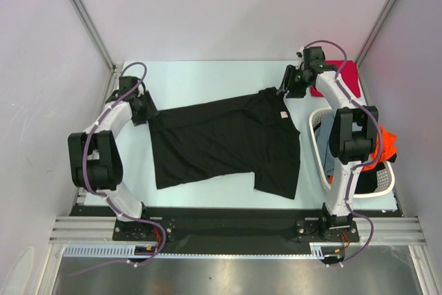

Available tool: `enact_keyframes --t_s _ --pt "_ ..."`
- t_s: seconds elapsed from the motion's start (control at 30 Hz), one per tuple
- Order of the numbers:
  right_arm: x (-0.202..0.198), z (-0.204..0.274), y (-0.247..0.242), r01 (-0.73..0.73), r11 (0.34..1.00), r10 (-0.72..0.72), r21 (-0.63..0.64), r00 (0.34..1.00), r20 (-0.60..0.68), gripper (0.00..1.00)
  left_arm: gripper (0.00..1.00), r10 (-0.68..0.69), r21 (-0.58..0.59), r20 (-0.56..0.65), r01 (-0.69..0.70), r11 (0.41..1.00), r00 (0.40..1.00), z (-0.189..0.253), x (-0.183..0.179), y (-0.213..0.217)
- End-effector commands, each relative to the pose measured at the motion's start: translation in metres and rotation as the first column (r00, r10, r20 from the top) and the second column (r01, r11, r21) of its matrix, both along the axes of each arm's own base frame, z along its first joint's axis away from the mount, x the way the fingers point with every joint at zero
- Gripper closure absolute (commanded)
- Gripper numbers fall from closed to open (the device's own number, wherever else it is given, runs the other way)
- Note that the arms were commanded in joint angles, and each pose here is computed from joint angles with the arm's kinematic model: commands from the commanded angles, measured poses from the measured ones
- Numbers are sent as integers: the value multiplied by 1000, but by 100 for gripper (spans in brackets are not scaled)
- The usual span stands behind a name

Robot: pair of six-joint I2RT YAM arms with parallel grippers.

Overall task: Fold and stack the t-shirts
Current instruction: Fold the tshirt

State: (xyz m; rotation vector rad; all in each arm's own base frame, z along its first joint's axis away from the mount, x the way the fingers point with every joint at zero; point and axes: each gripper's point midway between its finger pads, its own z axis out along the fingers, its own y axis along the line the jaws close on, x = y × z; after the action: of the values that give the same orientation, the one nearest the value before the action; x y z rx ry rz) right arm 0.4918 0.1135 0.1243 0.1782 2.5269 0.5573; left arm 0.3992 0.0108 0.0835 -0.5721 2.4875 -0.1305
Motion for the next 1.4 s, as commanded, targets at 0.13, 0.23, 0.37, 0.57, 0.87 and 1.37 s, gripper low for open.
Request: enact_keyframes --t_s 0.13,0.23,0.37,0.57,0.87,1.37 --pt "57 -6 13 -20 997 15 68 997 76 56 53 -131 72 48 127 989 990 6 53 7" --pt "60 -9 13 -4 998 -1 70 997 73 61 62 -123 51 46 121 991 991 0 61 10" --pt "60 -6 13 -10 998 5 68 997 79 62 62 -118 24 30 117 993 993 -6 65 8" --pt "70 -21 15 -50 995 43 91 996 74 55 47 -96 27 -23 97 995 995 -22 70 13" --pt "91 -42 10 -69 993 61 97 994 85 50 47 -86 35 -65 88 995 994 -33 95 18" --pt "102 -51 10 -67 985 52 159 994 94 54 64 -98 -19 -100 97 995 990 -56 91 12"
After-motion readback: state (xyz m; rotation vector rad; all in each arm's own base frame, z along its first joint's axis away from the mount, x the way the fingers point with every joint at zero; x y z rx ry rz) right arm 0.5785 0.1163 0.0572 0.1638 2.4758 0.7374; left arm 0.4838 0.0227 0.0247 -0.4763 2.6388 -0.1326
